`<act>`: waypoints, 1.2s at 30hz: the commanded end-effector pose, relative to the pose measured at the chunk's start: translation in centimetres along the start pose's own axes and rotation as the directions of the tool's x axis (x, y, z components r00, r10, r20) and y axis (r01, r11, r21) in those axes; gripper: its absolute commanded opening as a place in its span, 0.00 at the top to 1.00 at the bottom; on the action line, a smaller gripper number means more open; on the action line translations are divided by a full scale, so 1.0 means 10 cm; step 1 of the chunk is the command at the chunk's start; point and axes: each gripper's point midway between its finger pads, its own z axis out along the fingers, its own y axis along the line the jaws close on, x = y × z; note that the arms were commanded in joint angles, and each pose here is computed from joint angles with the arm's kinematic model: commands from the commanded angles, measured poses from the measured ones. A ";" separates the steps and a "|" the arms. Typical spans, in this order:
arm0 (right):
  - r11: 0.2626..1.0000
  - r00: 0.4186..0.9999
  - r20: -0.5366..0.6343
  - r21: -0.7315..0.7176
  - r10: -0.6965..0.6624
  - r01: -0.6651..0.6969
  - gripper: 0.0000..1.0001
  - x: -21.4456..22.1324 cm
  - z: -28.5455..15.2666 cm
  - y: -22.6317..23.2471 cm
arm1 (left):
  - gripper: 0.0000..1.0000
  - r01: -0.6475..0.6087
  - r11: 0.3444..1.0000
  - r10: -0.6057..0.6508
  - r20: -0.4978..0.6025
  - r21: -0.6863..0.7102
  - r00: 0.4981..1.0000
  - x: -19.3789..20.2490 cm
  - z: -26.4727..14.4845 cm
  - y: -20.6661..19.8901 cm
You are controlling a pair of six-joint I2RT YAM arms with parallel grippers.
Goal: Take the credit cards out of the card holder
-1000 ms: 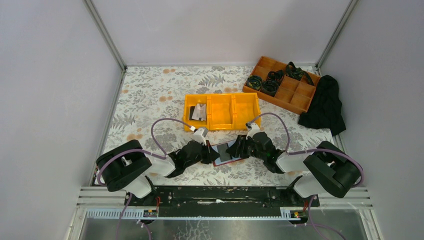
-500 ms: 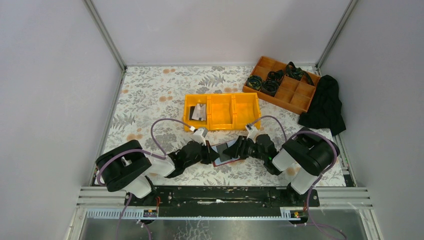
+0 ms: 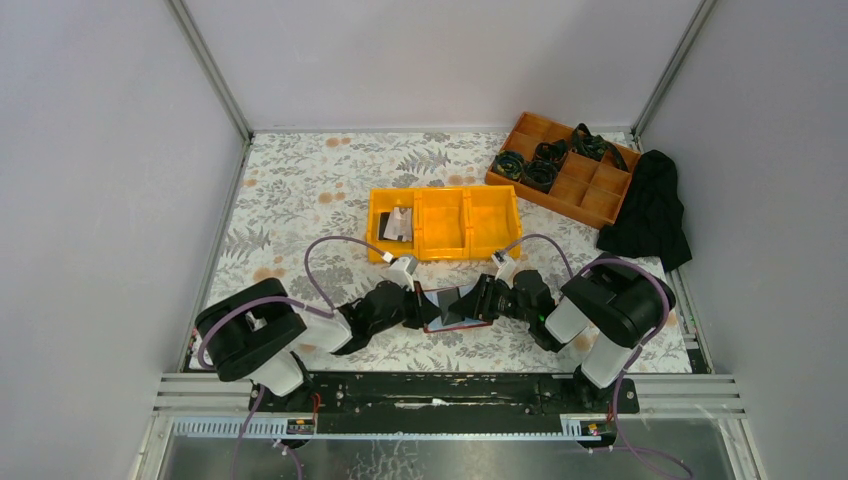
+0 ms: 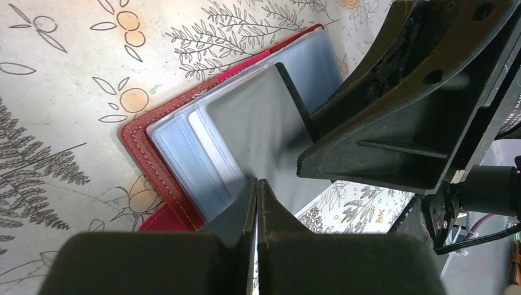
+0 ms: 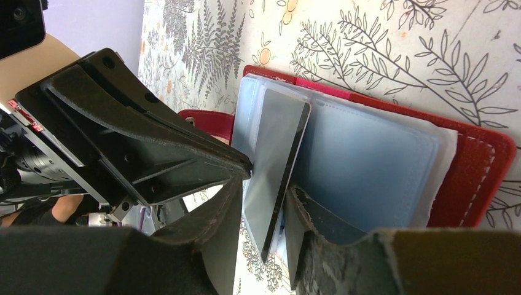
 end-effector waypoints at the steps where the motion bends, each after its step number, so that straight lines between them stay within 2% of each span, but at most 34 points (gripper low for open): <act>1: 0.982 0.997 -0.063 -0.183 -0.053 0.041 0.64 0.05 -0.01 0.43 | 1.00 -0.045 0.995 0.036 -0.108 -0.084 0.994 0.28 0.01 0.26; 10: 0.966 0.997 -0.072 -0.257 -0.012 -0.007 0.65 0.07 0.01 0.52 | 1.00 -0.044 0.995 0.034 -0.118 -0.088 0.992 0.31 0.01 0.28; 17: 0.976 0.999 -0.036 -0.218 -0.040 0.031 0.66 -0.01 -0.09 0.49 | 1.00 -0.052 0.993 0.040 -0.118 -0.103 0.992 0.31 -0.01 0.31; 26: 0.990 0.996 0.014 -0.110 -0.083 0.084 0.74 -0.17 -0.20 0.37 | 1.00 -0.061 0.991 0.047 -0.120 -0.120 0.992 0.31 -0.04 0.36; 36: 0.991 0.998 0.009 -0.120 -0.063 0.064 0.80 -0.15 -0.21 0.36 | 1.00 -0.067 0.988 0.050 -0.126 -0.138 0.991 0.34 -0.06 0.41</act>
